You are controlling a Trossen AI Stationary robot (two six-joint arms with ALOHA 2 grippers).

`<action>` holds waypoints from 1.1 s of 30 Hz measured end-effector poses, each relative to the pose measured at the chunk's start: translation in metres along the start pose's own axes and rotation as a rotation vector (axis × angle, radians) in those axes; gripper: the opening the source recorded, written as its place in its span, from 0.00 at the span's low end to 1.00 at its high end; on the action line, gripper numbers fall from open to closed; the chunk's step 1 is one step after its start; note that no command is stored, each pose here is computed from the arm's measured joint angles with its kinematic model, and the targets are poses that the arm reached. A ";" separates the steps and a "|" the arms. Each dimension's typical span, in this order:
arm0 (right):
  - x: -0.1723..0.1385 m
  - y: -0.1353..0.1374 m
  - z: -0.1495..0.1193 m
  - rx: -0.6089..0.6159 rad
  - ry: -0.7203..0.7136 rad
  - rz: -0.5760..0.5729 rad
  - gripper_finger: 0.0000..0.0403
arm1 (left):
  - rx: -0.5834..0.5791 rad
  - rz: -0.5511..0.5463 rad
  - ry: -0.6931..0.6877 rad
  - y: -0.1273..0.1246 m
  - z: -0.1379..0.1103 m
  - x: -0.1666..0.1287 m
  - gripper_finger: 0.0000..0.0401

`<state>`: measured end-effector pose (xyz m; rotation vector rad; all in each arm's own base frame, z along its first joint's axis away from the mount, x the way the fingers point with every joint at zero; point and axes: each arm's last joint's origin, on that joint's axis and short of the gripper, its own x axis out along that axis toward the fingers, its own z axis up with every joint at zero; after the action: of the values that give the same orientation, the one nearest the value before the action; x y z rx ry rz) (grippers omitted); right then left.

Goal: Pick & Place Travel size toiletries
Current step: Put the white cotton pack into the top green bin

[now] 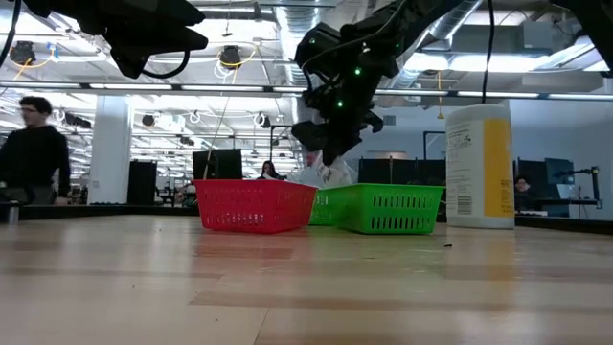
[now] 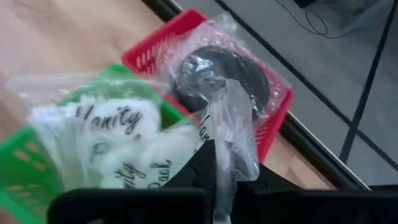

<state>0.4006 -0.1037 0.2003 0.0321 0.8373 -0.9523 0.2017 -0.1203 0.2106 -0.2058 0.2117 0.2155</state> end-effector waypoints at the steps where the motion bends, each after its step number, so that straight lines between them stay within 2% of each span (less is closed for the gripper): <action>1: 0.001 0.001 -0.001 -0.008 -0.001 0.002 0.03 | 0.000 0.000 0.000 0.000 0.000 0.000 0.33; 8: 0.001 0.003 0.001 0.008 0.016 0.091 0.12 | -0.003 -0.001 -0.001 0.000 0.000 0.000 0.33; 12: 0.003 0.000 0.001 0.014 0.022 0.102 0.20 | -0.006 -0.001 0.000 0.000 0.000 0.000 0.33; 25: 0.003 0.003 0.005 0.011 -0.011 0.136 0.59 | -0.007 -0.004 0.001 0.000 0.000 0.000 0.33; 29: -0.008 0.015 0.008 -0.073 -0.075 0.174 0.63 | 0.003 -0.014 0.011 -0.001 -0.001 -0.001 0.33; 33: -0.031 0.029 0.008 -0.154 -0.115 0.279 0.63 | -0.015 -0.037 0.047 -0.005 -0.007 -0.006 0.33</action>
<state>0.4172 -0.0678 0.2164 -0.0376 0.7744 -0.6205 0.1955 -0.1280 0.2066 -0.2299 0.2527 0.1760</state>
